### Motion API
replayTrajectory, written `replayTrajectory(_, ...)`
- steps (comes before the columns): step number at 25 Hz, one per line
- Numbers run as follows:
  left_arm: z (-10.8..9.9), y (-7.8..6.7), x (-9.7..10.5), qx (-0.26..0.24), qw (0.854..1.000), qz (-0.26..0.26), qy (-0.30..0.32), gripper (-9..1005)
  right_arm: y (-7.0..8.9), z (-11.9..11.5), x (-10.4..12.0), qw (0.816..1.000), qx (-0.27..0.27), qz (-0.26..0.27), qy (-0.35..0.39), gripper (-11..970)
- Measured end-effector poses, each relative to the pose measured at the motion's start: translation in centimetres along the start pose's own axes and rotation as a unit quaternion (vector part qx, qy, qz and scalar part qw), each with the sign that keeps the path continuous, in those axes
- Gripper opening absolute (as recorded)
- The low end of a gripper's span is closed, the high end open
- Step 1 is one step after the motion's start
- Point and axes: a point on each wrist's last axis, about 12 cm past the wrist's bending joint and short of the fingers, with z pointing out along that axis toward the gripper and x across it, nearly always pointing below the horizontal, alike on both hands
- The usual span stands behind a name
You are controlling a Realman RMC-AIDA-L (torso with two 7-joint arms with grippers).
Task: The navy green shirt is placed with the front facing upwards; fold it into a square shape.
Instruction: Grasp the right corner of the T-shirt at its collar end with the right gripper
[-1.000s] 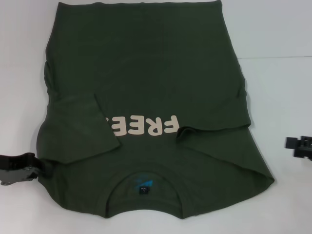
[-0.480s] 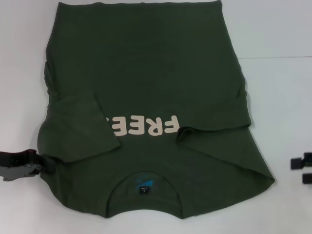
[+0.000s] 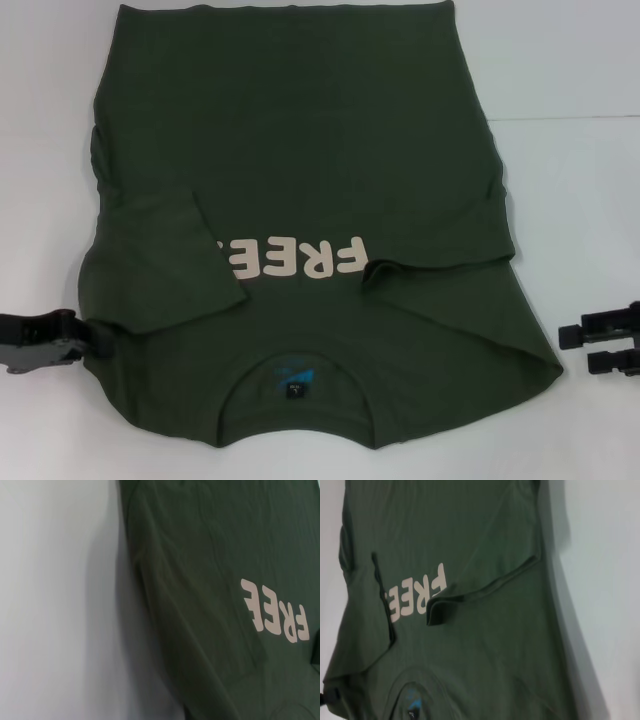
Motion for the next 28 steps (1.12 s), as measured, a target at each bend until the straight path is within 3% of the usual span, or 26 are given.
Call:
replayTrajectory(8,-0.2,-0.1,0.1,0.01,1.0,-0.001,-0.001,43,1.5,1.3,-1.8,0.999,0.04,-0.024,0.016,759)
replayTrajectory(16,-0.6,0.0,-0.1,0.011,1.0,-0.001,-0.004,43,2.7,3.0,-2.3,0.998,0.048,-0.041,0.028,759)
replayTrajectory(28,-0.5,-0.1,0.0,0.012,1.0,-0.001,-0.003,43,2.3,3.2,-1.8,0.997,0.059,-0.036,0.037,760)
